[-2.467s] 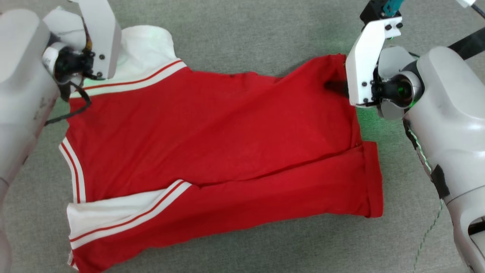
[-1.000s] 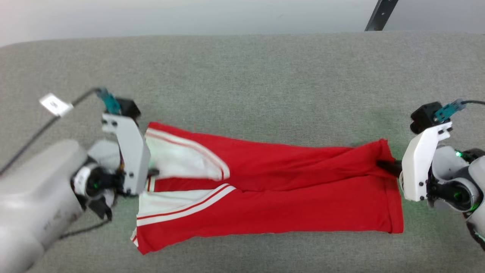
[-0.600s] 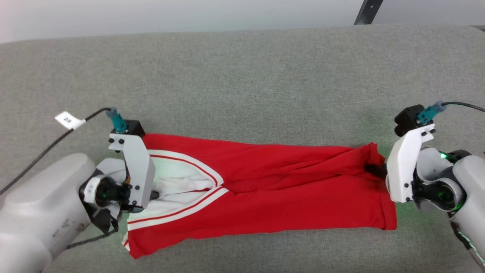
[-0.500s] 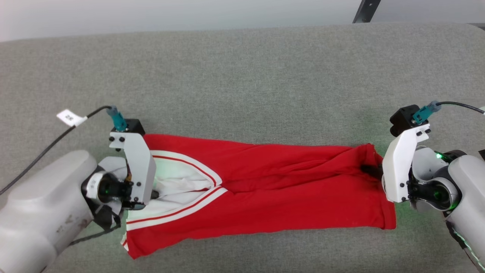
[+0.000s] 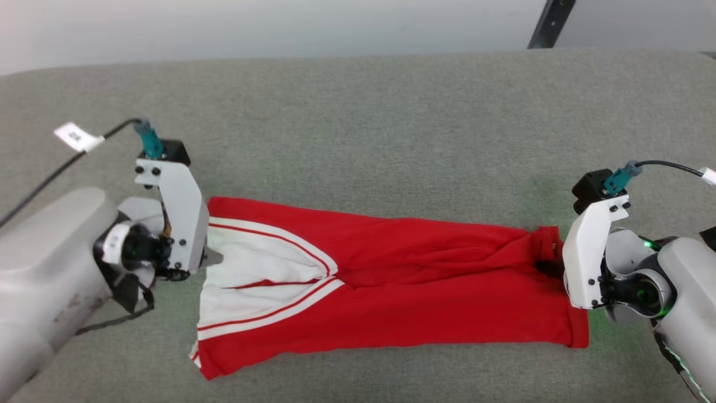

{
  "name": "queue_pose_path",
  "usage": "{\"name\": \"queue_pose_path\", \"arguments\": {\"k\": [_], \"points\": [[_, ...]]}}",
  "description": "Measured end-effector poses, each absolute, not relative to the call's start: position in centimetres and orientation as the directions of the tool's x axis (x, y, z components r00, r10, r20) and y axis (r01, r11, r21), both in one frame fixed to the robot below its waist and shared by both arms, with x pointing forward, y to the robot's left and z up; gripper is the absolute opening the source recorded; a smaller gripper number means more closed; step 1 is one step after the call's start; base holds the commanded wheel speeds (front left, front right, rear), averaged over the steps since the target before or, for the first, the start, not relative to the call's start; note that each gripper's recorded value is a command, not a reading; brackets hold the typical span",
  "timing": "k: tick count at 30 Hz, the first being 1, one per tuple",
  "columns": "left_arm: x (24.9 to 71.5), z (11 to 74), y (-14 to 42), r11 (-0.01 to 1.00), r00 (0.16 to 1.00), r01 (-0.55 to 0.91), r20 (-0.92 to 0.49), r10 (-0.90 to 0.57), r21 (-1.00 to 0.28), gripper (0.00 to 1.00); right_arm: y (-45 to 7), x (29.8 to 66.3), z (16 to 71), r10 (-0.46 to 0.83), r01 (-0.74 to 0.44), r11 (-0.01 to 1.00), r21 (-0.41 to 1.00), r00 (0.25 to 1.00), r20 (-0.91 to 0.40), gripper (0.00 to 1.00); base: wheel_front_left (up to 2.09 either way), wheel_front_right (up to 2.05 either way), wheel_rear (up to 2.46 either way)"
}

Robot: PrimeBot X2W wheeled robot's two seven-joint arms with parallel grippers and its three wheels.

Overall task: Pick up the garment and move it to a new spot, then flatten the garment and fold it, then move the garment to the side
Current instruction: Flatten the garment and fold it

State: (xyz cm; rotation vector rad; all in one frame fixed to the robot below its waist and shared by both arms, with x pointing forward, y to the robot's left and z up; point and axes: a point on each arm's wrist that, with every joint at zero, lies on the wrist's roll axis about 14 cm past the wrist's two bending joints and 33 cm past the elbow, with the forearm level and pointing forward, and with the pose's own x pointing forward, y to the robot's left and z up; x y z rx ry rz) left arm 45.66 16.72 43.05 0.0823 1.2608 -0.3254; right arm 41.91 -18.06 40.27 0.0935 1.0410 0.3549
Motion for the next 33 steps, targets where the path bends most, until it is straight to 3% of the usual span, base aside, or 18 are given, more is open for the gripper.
{"name": "queue_pose_path", "arguments": {"k": [7, 10, 11, 22, 29, 33], "points": [[46.2, 46.2, 17.9, 0.958, 0.417, 0.273, -0.885, -0.204, -0.093, 1.0, -18.1, 41.2, 39.3, 0.313, -0.228, 0.944, 0.237, 0.396, -0.863, 0.0, 0.0, 0.0, 0.0], [45.4, 46.1, 17.7, 0.956, 0.445, 0.272, -0.865, -0.23, -0.113, 1.0, -18.0, 41.3, 38.8, 0.303, -0.21, 0.948, 0.238, 0.384, -0.872, 0.48, 0.0, 0.0, 0.0], [45.1, 45.8, 17.8, 0.956, 0.446, 0.269, -0.865, -0.23, -0.116, 1.0, -18.0, 41.3, 38.5, 0.298, -0.205, 0.95, 0.234, 0.377, -0.877, 1.0, 0.0, 0.0, 0.0], [44.1, 46.5, 17.8, 0.954, 0.551, 0.265, -0.79, -0.269, -0.14, 1.0, -17.1, 42.2, 39.8, 0.28, -0.209, 0.955, 0.21, 0.404, -0.871, 1.0, 0.0, 0.0, 0.0], [43.0, 48.1, 17.6, 0.947, 0.654, 0.275, -0.69, -0.309, -0.164, 1.0, -19.0, 40.9, 42.3, 0.275, -0.202, 0.959, 0.199, 0.497, -0.823, 1.0, 0.0, 0.0, 0.0], [42.3, 49.4, 17.9, 0.947, 0.726, 0.276, -0.61, -0.316, -0.162, 1.0, -19.7, 40.5, 44.7, 0.288, -0.213, 0.957, 0.197, 0.608, -0.74, 1.0, 0.0, 0.0, 0.0]]}}
